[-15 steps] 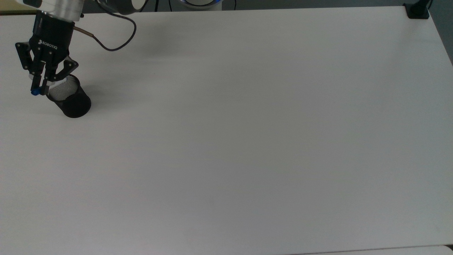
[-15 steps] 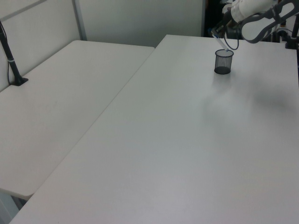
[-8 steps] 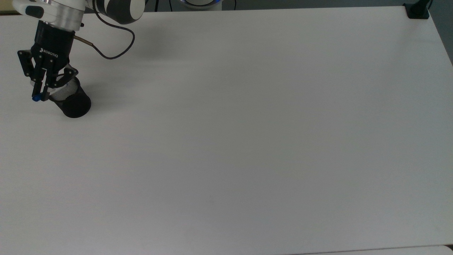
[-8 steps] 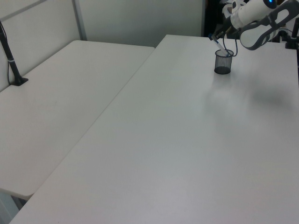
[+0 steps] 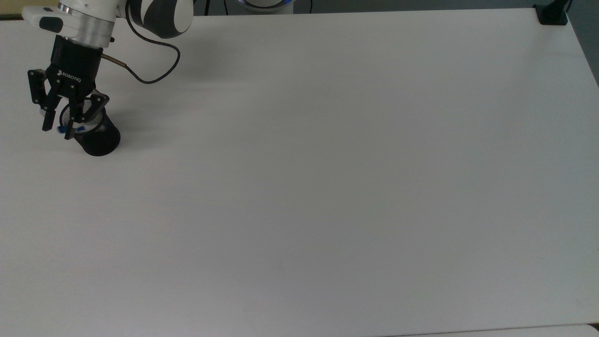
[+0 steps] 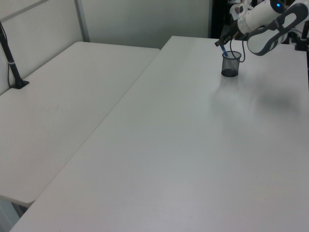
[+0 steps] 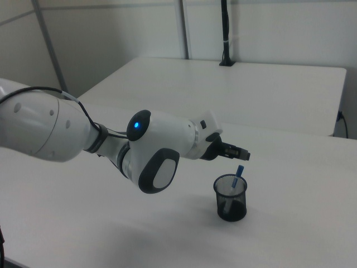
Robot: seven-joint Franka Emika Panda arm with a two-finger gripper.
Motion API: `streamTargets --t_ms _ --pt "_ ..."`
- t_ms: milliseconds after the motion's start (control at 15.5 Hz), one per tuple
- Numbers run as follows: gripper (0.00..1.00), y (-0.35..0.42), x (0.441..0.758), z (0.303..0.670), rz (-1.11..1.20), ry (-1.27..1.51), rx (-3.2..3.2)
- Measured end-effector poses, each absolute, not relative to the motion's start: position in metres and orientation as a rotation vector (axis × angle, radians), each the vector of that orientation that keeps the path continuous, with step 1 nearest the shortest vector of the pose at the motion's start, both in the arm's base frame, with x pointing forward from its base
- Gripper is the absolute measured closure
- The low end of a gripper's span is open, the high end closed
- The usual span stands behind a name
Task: Insert the marker
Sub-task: 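Lower the marker tip-first into the mesh cup, then open the gripper to release the marker in the cup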
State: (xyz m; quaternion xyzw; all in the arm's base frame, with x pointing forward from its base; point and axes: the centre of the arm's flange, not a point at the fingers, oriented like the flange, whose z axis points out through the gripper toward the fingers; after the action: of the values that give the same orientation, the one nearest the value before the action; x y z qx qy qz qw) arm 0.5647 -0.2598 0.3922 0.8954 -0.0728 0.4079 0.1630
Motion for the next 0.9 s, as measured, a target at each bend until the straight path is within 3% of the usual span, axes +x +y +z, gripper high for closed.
streamTargets --t_ms 129,323,517,904 --pt "0.35 -0.260 0.565 0.394 1.167 -0.213 2.553" --pt "0.28 -0.260 0.565 0.401 1.194 -0.254 2.548" --pt "0.00 -0.259 0.563 0.419 1.213 -0.295 2.550" --pt "0.00 -0.222 0.568 0.503 1.051 -0.372 2.727"
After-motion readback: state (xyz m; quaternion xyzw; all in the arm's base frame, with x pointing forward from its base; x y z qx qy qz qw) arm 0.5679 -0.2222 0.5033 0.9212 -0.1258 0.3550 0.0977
